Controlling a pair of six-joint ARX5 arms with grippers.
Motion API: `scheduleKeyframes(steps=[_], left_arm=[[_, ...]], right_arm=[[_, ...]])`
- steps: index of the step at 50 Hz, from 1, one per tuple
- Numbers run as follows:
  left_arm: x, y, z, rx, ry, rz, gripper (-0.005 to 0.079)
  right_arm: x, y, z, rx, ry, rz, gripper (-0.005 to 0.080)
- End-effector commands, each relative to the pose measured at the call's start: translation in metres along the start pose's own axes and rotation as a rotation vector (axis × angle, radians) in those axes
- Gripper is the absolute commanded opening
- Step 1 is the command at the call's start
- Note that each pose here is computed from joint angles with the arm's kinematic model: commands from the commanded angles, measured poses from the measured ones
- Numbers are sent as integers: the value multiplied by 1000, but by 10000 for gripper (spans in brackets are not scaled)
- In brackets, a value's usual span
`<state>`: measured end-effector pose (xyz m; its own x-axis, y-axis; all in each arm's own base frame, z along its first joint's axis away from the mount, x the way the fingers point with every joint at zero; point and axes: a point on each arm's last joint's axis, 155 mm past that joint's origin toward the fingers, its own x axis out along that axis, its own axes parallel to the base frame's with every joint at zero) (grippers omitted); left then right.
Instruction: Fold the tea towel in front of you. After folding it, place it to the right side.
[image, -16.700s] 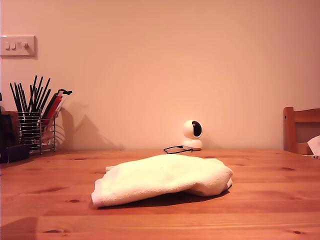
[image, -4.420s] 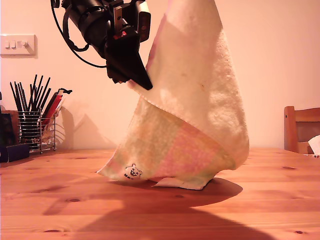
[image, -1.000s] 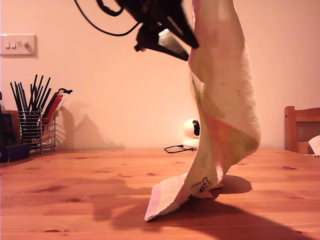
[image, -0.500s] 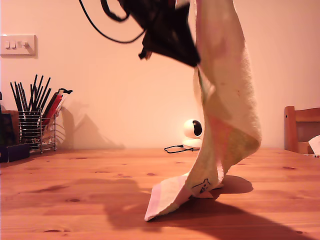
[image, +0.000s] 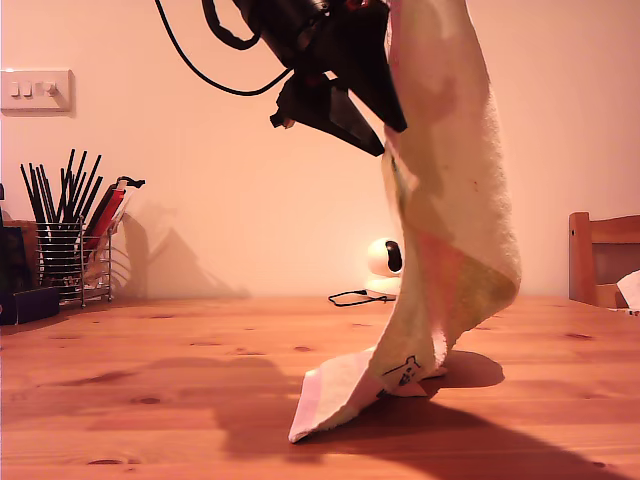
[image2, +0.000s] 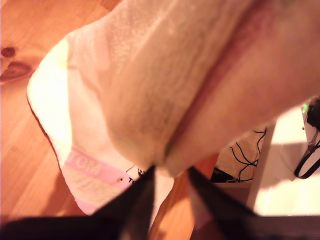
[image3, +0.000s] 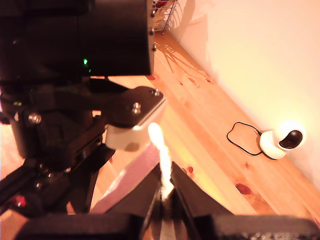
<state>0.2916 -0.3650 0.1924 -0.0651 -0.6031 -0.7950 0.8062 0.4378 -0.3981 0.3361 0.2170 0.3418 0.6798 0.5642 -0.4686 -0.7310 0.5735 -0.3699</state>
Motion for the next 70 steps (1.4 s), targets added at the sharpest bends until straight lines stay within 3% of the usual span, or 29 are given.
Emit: scheduleKeyframes(steps=[1,7,11,20,26,38,49,70], left_arm=[[3,-1,2,-22,2,-4,203],[0,-2,4,-15,-12,-2,55],[0,-2,5,-13,-14,-1,22],[0,0,5,-15,-12,12,20],[-1,18,4,-8,-6,111,17],[-8,43,16,13,-54,213,-19],[-19,54,16,-9,-68,229,-19],[-83,21,25,27,-190,214,-19]], right_arm=[[-1,-2,8,-2,-22,-4,-11],[-1,-2,8,-2,-22,-4,-11],[-1,-2,8,-2,-21,-4,-11],[-1,-2,8,-2,-21,-4,-11],[-1,-2,8,-2,-21,-4,-11],[-1,-2,8,-1,-20,-3,-11],[-1,-1,6,4,-12,1,-11],[-1,0,5,4,-9,3,-11]])
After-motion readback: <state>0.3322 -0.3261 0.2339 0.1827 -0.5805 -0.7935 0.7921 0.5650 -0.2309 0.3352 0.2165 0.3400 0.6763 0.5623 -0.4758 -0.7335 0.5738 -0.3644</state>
